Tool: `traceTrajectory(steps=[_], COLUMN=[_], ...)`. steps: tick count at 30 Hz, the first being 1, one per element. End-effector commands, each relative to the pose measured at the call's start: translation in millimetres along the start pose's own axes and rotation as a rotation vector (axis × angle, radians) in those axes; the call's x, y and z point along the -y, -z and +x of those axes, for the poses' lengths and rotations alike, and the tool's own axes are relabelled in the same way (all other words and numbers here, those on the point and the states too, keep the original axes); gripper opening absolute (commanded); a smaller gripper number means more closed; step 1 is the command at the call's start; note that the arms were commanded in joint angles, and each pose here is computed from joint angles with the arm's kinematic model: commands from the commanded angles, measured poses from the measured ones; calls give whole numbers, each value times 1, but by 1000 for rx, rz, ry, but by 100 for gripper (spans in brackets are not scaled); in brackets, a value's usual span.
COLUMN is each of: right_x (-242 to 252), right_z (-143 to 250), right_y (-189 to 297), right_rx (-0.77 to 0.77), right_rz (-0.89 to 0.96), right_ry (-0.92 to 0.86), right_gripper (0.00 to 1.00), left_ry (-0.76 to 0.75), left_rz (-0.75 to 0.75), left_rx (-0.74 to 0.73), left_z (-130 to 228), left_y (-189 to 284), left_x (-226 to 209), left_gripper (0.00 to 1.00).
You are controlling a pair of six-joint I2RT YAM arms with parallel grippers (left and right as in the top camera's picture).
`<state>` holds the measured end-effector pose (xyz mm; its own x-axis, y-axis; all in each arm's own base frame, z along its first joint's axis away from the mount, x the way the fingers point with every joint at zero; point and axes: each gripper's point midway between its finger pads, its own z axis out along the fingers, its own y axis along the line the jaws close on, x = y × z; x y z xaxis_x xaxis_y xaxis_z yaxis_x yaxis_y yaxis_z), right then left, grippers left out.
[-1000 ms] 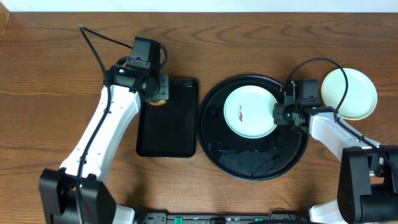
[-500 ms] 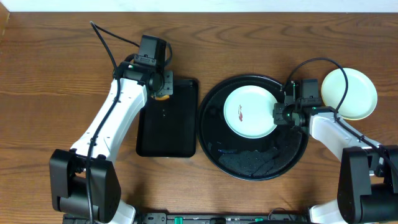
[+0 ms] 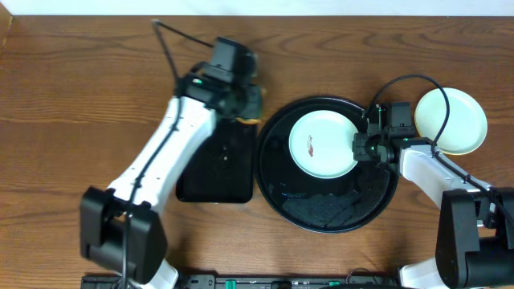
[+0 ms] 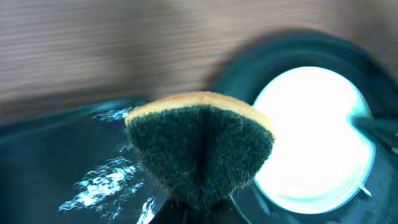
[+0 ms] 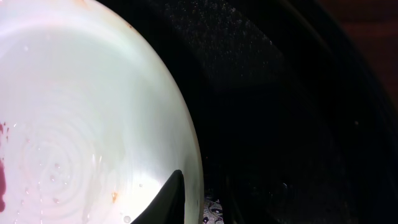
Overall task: Clean dirty plates on tray and stack at the side
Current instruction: 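Lift the sponge with the left gripper and move it onto the green plate, then scrub the red stain on the green plate with the sponge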
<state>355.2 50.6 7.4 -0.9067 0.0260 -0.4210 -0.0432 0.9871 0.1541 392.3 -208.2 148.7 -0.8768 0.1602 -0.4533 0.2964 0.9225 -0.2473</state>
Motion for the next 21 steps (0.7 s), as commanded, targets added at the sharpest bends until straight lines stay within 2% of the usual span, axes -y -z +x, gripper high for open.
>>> traceTrajectory(steps=[1, 7, 14, 21], right_x=[2, 2, 2, 2], right_z=[5, 4, 4, 4], right_y=[-3, -3, -3, -3], right_rx=[-13, -10, -10, -9], right_rz=[4, 4, 4, 4], right_ry=[-2, -1, -1, -1], right_gripper=[18, 19, 17, 17], left_ry=[-66, -185, -242, -264], left_rz=[92, 124, -10, -19], left_rx=[-72, -132, -126, -107], left_z=[16, 47, 58, 54], left_y=[-33, -88, -115, -121], left_x=[42, 91, 87, 86], left_gripper=[7, 7, 7, 8])
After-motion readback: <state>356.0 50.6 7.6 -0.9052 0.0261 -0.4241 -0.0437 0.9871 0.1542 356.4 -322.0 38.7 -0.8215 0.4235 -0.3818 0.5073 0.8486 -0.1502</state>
